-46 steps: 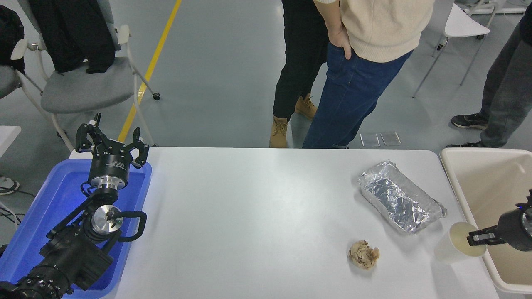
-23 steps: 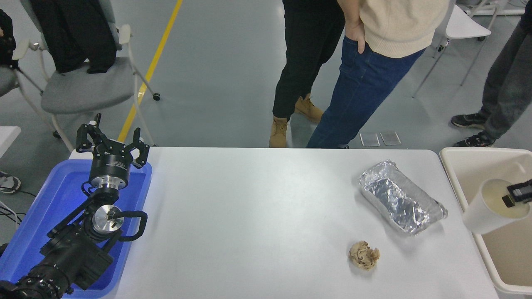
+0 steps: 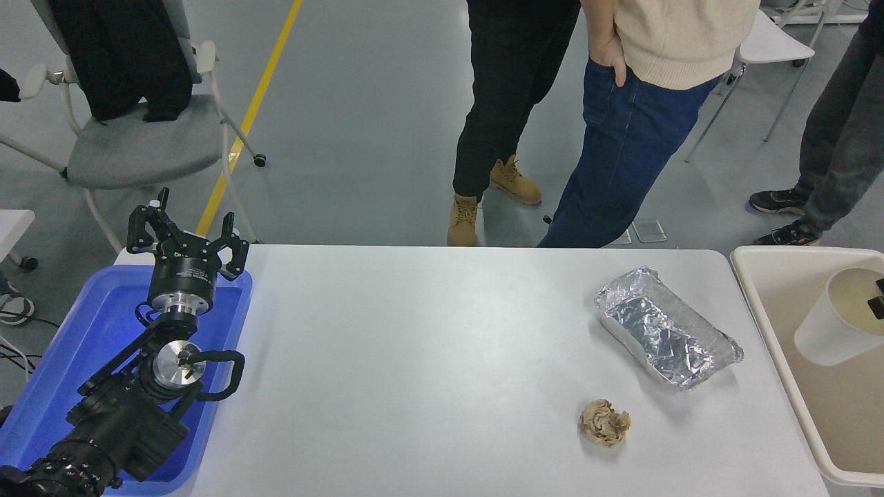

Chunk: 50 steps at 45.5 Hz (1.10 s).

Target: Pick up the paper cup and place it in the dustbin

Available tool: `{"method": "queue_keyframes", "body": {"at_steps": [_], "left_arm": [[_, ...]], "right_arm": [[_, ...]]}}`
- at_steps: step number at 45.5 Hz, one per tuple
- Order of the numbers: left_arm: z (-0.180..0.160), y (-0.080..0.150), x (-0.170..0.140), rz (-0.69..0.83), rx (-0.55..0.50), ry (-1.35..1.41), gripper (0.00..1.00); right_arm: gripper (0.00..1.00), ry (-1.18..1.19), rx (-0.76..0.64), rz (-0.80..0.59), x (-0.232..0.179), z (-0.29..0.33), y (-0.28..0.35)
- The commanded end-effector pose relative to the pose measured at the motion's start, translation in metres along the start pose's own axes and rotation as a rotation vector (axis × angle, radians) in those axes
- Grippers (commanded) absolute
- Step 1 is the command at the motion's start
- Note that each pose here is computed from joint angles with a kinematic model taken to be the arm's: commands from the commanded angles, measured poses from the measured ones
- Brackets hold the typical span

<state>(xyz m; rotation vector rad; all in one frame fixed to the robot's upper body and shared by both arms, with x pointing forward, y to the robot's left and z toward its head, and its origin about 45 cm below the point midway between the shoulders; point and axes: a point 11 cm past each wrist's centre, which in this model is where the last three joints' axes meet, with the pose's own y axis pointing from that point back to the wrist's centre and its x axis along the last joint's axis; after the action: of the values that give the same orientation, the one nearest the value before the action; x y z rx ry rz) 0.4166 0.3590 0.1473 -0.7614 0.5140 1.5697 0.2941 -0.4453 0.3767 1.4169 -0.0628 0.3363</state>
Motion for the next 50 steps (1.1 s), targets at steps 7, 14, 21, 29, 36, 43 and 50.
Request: {"method": "queue_keyframes", "body": {"at_steps": [7,14,21,29,36,43,50], "left_arm": [[0.000,0.000,0.000,-0.001,0.000,0.000,0.99],[0.000,0.000,0.000,-0.001,0.000,0.000,0.99],[0.000,0.000,0.000,-0.001,-0.002,0.001,0.99],[0.001,0.000,0.000,0.000,-0.002,0.002,0.99],[0.001,-0.001,0.000,0.001,-0.005,0.003,0.99],[0.001,0.000,0.000,0.002,-0.005,0.002,0.99],[0.001,0.000,0.001,0.004,-0.007,0.003,0.99]], "right_arm": [[0.00,-0.026,-0.136,0.000,-0.004,0.057,-0.015],[0.00,-0.008,-0.292,0.034,-0.012,0.121,-0.043],[0.00,-0.021,-0.382,0.083,-0.019,0.161,-0.079],[0.00,-0.097,-0.402,0.139,-0.035,0.176,-0.129],[0.00,-0.145,-0.379,0.162,-0.056,0.161,-0.187],[0.00,-0.190,-0.349,0.203,-0.071,0.130,-0.235],[0.00,-0.233,-0.330,0.214,-0.082,0.103,-0.266]]}}
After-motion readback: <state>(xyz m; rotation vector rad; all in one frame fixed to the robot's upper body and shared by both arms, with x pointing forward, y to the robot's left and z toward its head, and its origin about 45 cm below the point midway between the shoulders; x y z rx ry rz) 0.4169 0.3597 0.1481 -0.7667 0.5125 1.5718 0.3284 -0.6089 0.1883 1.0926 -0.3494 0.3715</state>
